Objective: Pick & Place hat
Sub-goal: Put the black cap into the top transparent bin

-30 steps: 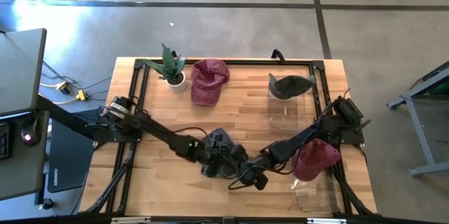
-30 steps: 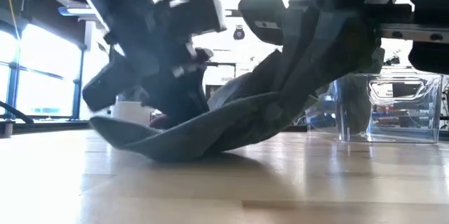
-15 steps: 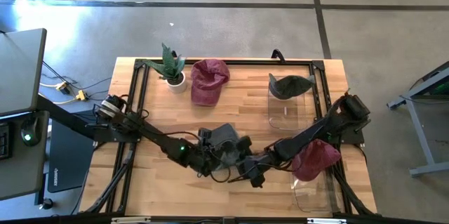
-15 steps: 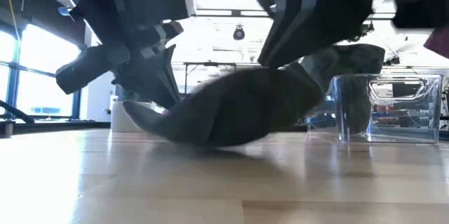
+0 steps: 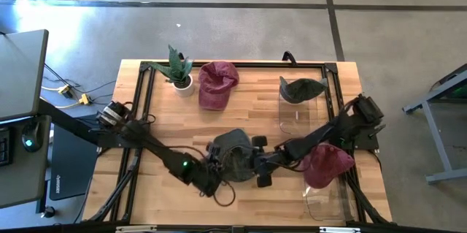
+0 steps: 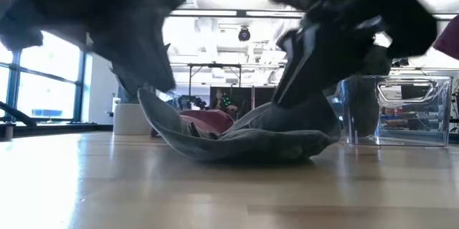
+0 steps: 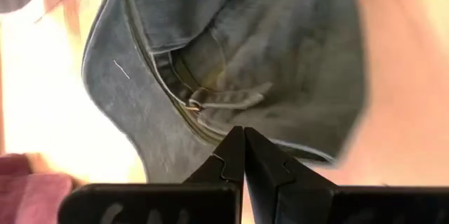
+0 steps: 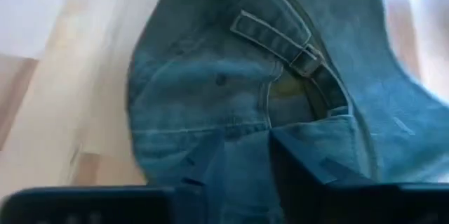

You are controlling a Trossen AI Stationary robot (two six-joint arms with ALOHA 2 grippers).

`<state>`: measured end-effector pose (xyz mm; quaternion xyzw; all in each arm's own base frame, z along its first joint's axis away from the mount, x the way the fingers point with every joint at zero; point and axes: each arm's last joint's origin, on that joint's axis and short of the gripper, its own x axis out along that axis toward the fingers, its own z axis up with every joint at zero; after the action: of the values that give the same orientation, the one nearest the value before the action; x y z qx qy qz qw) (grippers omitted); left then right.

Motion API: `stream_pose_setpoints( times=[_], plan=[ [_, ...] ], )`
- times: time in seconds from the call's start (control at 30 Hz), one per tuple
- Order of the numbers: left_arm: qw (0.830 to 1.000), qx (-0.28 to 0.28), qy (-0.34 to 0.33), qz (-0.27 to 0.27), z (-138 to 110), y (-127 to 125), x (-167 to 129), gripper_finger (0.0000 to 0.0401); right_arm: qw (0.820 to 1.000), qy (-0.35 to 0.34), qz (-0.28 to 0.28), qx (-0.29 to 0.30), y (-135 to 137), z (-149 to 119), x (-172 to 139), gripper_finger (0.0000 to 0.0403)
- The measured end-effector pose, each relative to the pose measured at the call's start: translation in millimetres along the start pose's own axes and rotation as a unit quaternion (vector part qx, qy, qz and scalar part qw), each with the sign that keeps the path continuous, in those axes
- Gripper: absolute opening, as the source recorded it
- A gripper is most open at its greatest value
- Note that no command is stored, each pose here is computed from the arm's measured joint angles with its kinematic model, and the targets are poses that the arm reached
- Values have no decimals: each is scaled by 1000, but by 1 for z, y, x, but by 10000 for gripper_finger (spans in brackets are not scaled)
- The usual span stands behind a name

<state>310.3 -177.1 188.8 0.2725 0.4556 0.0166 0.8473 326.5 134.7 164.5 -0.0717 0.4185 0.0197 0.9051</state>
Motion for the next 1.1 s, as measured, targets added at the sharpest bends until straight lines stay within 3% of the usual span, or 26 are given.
stream_pose_setpoints(
  times=[0.17, 0.3, 0.43, 0.63, 0.87, 1.0, 1.1],
  plan=[
    [999, 9, -25, -27, 8, -14, -15, 4, 999, 40, -12, 17, -16, -11, 16, 14],
    [995, 16, -60, -84, 13, -21, -11, 5, 995, 72, -40, 58, -23, -16, 16, 20],
    [988, 68, -106, -85, 19, -25, -6, 24, 994, 89, -37, 58, -23, -19, 16, 16],
    [979, 144, -131, -62, 24, -37, 16, 119, 995, 82, -22, 58, -22, -18, 16, 8],
    [984, 168, -61, -2, 11, -38, 53, 232, 995, 85, -11, 57, -21, -18, 16, 2],
    [985, 167, -39, 35, 7, -39, 60, 232, 995, 83, -7, 49, -21, -17, 16, 6],
    [985, 168, -31, 38, 5, -38, 62, 189, 995, 83, -6, 49, -21, -17, 16, 3]
  ],
)
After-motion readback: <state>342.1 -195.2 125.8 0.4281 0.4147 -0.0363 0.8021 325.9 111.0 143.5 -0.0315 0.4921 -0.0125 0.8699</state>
